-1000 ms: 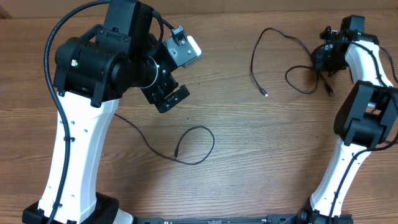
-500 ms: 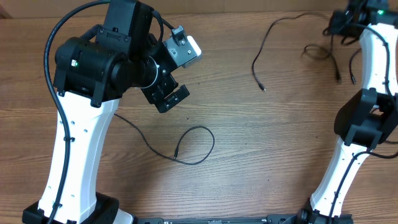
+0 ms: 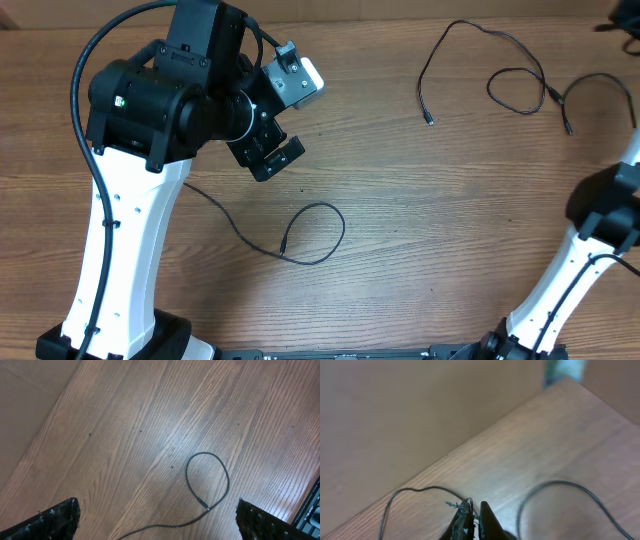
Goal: Untangle cables
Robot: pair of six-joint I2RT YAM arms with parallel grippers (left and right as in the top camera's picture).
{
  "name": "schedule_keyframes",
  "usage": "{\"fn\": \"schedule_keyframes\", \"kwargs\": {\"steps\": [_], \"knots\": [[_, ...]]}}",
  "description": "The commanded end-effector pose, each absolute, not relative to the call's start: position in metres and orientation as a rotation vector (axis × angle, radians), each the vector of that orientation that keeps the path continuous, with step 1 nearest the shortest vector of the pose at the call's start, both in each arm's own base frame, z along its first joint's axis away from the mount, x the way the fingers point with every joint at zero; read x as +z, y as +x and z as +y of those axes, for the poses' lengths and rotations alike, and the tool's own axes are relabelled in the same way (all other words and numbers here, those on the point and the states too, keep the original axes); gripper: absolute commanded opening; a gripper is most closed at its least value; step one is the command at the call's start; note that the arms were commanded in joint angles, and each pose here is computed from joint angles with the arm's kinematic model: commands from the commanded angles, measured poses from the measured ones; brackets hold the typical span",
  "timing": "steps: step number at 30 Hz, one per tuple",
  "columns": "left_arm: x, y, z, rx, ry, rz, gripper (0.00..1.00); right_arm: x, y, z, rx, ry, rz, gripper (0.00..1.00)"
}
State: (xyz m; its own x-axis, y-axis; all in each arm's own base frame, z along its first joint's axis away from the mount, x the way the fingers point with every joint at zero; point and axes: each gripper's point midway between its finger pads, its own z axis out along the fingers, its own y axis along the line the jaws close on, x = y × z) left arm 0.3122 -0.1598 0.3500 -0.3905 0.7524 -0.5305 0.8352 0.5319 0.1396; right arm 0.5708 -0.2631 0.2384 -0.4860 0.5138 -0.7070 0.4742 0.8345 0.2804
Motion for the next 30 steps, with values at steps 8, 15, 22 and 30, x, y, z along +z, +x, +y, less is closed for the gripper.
{"fn": "schedule_keyframes", "kwargs": {"steps": [8,15,22,30], "knots": [[0.354,0.311,-0.16,-0.214,1.261,2.229,1.0,0.22,0.558,-0.227,0.162,0.381,2.334,0.5],[0.354,0.311,-0.16,-0.214,1.261,2.229,1.0,0.154,0.554,-0.187,0.24,0.227,2.501,0.79],[0.354,0.311,-0.16,-0.214,1.261,2.229,1.0,0.095,0.549,-0.174,0.256,0.24,2.584,0.82],[0.354,0.311,-0.16,-0.214,1.261,2.229,1.0,0.049,0.54,-0.17,0.274,0.252,2.618,0.8]]}}
